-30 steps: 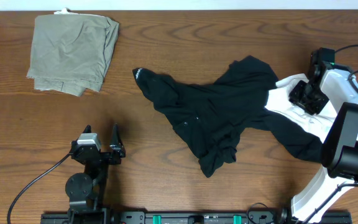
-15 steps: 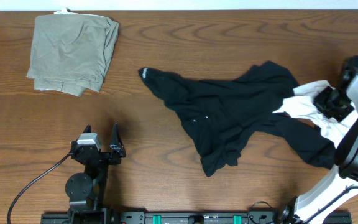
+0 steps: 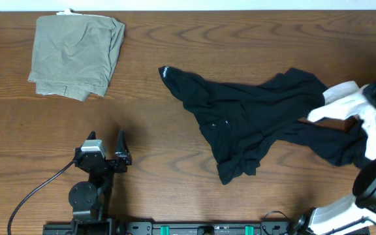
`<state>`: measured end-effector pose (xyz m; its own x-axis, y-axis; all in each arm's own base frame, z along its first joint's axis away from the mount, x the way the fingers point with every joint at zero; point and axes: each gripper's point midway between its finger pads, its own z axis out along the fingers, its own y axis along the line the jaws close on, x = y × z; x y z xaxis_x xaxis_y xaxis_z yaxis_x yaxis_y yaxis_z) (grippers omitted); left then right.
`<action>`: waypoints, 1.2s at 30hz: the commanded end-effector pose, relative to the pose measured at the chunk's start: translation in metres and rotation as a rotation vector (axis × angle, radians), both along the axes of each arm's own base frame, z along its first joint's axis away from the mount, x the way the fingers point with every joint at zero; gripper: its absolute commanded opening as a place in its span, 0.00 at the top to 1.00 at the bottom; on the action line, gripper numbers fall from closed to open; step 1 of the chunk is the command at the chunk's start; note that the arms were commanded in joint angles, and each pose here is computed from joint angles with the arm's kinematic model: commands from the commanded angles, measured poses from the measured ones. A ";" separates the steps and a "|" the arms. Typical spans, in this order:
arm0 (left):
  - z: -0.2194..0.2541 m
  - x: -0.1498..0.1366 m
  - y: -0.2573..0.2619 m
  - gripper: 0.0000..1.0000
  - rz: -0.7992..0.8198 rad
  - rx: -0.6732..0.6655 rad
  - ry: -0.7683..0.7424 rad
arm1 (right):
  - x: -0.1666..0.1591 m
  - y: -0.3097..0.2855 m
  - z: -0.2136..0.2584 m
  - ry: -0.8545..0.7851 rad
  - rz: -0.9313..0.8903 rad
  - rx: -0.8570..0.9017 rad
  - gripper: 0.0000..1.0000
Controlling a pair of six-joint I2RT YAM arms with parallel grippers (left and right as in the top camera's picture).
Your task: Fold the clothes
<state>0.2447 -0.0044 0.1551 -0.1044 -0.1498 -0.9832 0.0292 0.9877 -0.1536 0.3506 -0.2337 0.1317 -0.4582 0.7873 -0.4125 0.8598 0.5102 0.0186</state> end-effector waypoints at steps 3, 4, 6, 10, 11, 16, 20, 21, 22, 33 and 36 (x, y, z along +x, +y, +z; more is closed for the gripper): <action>-0.017 -0.001 -0.003 0.22 -0.016 -0.014 0.051 | -0.001 -0.020 0.061 -0.090 -0.040 -0.144 0.99; -0.017 -0.001 -0.003 0.22 -0.016 -0.014 0.050 | -0.001 -0.020 0.065 -0.098 -0.040 -0.148 0.99; -0.017 -0.001 -0.003 0.22 -0.016 -0.014 0.051 | -0.001 -0.022 0.071 -0.107 -0.048 -0.163 0.99; -0.017 -0.001 -0.003 0.22 -0.016 -0.014 0.051 | -0.005 -0.029 0.075 -0.099 -0.083 -0.199 0.99; -0.017 -0.001 -0.003 0.22 -0.016 -0.014 0.051 | -0.007 -0.031 0.075 -0.098 -0.098 -0.206 0.99; -0.017 -0.001 -0.003 0.22 -0.016 -0.014 0.051 | -0.003 -0.035 0.075 -0.110 -0.113 -0.217 0.85; -0.017 -0.001 -0.003 0.22 -0.016 -0.014 0.051 | -0.013 -0.048 0.077 -0.066 -0.160 -0.290 0.87; -0.017 -0.001 -0.003 0.22 -0.016 -0.014 0.051 | -0.015 -0.051 0.077 -0.055 -0.170 -0.303 0.87; -0.017 -0.001 -0.003 0.22 -0.016 -0.013 0.051 | -0.018 -0.054 0.078 -0.047 -0.179 -0.314 0.87; -0.017 -0.001 -0.003 0.22 -0.016 -0.014 0.051 | -0.019 -0.058 0.087 -0.046 -0.168 -0.328 0.27; -0.017 -0.001 -0.003 0.22 -0.016 -0.013 0.051 | -0.020 -0.055 0.089 -0.041 -0.161 -0.314 0.23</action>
<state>0.2447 -0.0044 0.1551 -0.1044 -0.1498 -0.9832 0.0292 0.9877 -0.1536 0.3329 -0.2832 0.2072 -0.3287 0.6924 -0.6422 0.9270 0.3667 -0.0791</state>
